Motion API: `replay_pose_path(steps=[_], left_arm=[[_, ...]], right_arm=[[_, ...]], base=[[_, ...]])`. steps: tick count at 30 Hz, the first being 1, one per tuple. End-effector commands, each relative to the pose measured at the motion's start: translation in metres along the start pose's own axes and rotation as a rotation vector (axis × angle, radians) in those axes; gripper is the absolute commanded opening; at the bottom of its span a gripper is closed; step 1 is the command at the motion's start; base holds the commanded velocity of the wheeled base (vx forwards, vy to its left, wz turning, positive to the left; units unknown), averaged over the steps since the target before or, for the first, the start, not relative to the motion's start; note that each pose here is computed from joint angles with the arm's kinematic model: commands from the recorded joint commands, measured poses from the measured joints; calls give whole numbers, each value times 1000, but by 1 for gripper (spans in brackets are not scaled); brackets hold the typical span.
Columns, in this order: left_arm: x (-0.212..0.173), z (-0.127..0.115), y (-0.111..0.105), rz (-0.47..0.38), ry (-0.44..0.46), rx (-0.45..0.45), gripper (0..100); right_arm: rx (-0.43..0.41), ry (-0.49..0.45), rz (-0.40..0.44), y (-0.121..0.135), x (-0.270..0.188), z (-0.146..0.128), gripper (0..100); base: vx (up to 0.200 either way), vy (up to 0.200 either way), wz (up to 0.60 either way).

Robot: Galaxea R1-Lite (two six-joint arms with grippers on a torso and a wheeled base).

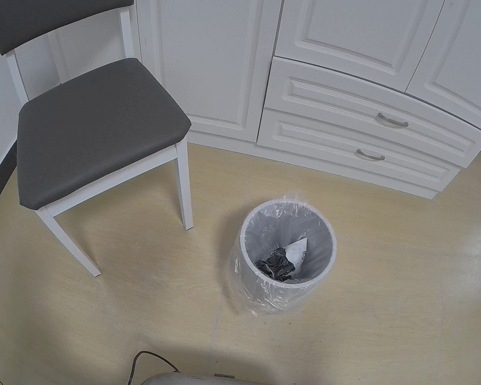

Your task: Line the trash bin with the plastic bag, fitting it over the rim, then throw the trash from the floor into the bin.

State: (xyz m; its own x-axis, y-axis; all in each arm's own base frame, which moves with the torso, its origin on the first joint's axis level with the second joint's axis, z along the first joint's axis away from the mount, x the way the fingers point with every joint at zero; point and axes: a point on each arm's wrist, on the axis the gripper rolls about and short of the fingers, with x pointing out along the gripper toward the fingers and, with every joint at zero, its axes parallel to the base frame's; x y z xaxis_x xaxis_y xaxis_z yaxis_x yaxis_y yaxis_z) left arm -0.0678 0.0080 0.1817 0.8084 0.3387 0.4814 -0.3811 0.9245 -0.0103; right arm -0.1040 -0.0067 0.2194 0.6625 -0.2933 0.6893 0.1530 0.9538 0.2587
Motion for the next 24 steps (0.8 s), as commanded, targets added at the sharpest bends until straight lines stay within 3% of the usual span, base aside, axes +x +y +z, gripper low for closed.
replay_pose_path(steps=[1, 8, 14, 15, 16, 17, 20, 24], left_arm=[[-1, -52, -11, -61, 69, 3, 100], [-4, -79, -17, -182, 150, 10, 100], [-9, -95, -19, -214, 317, -8, 100], [-12, -103, -20, -220, 391, 4, 100], [-12, -103, -20, -220, 391, 4, 100], [-13, -106, -20, -225, 432, 1, 100], [-13, -106, -20, -209, 433, -72, 100], [-13, -106, -20, -236, 434, -82, 100]], right_arm=[[-29, -17, -16, -4, -4, -35, 100], [-186, -46, 3, -10, -16, -79, 100], [-178, 16, 19, -10, -16, -86, 100], [-177, 87, 21, -11, -17, -93, 100], [-177, 87, 21, -11, -17, -93, 100], [-181, 162, 20, -12, -18, -101, 100], [-191, 289, 14, -14, -21, -114, 100], [-228, 420, 13, -16, -25, -127, 100]], base=[[0, 0, 0], [0, 0, 0], [0, 0, 0], [0, 0, 0], [0, 0, 0], [0, 0, 0], [0, 0, 0], [0, 0, 0]])
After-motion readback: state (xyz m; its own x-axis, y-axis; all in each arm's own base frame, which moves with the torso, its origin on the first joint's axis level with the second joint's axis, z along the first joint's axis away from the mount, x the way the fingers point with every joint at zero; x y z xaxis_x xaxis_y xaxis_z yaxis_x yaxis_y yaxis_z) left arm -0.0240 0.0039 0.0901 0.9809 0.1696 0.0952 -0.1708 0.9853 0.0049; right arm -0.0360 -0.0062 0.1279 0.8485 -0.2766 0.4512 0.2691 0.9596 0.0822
